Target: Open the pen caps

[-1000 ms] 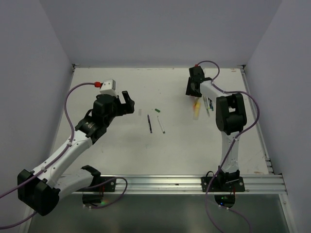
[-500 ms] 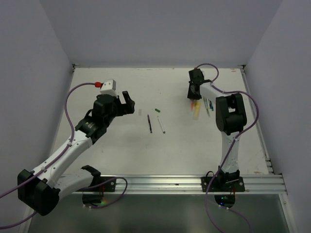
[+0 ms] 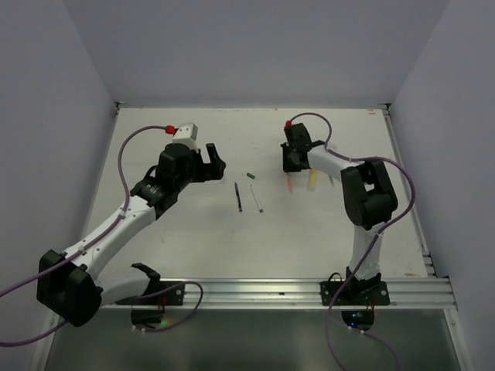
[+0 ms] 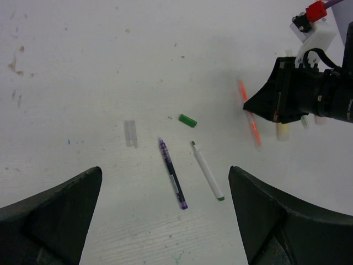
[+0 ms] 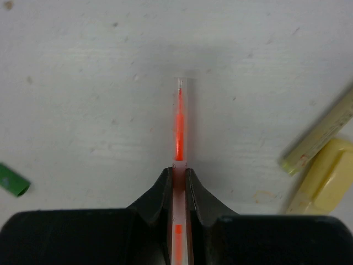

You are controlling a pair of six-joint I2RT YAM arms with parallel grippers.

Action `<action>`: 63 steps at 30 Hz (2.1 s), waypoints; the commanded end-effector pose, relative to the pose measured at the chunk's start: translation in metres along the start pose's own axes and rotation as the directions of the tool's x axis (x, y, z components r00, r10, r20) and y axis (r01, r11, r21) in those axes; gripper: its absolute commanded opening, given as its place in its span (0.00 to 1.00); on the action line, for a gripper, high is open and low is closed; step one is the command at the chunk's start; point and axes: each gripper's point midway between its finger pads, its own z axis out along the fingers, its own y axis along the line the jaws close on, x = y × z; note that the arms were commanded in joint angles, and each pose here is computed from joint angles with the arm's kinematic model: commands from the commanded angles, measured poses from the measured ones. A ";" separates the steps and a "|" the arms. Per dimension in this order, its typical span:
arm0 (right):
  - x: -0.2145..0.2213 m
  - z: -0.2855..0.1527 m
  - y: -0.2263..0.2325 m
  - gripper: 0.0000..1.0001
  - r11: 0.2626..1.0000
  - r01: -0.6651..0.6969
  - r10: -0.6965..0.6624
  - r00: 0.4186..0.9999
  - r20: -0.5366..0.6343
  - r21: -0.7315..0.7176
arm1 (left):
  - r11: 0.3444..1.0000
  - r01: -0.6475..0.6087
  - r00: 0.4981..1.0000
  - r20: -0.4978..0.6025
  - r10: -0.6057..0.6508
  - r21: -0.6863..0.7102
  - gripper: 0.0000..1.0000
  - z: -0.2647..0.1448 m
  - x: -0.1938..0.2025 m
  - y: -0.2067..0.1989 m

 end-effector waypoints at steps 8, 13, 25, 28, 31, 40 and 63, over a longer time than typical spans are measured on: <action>-0.023 -0.145 0.126 0.00 0.877 0.219 -0.057 0.931 0.360 -0.427 | 0.955 0.087 0.995 0.022 -0.097 0.283 0.98 0.016 -0.044 -0.075; -0.014 -0.190 0.159 0.00 0.796 0.274 -0.023 0.905 0.425 -0.540 | 0.935 0.139 0.990 -0.029 -0.137 0.327 0.91 0.026 -0.041 -0.089; -0.004 -0.224 0.186 0.00 0.721 0.307 0.017 0.889 0.458 -0.621 | 0.909 0.241 0.970 -0.063 -0.233 0.341 0.74 0.043 -0.037 -0.096; -0.003 -0.227 0.188 0.00 0.714 0.313 0.018 0.886 0.464 -0.626 | 0.906 0.255 0.967 -0.073 -0.245 0.338 0.68 0.047 -0.033 -0.096; -0.004 -0.228 0.189 0.00 0.711 0.318 0.017 0.883 0.468 -0.627 | 0.902 0.264 0.965 -0.080 -0.251 0.341 0.59 0.051 -0.033 -0.098; -0.004 -0.229 0.194 0.00 0.697 0.324 0.022 0.882 0.470 -0.640 | 0.905 0.265 0.964 -0.084 -0.252 0.332 0.12 0.059 -0.032 -0.098; 0.010 -0.203 0.209 0.05 0.682 0.316 -0.028 0.913 0.408 -0.659 | 0.890 0.218 0.971 0.000 -0.237 0.400 0.00 0.043 -0.060 -0.110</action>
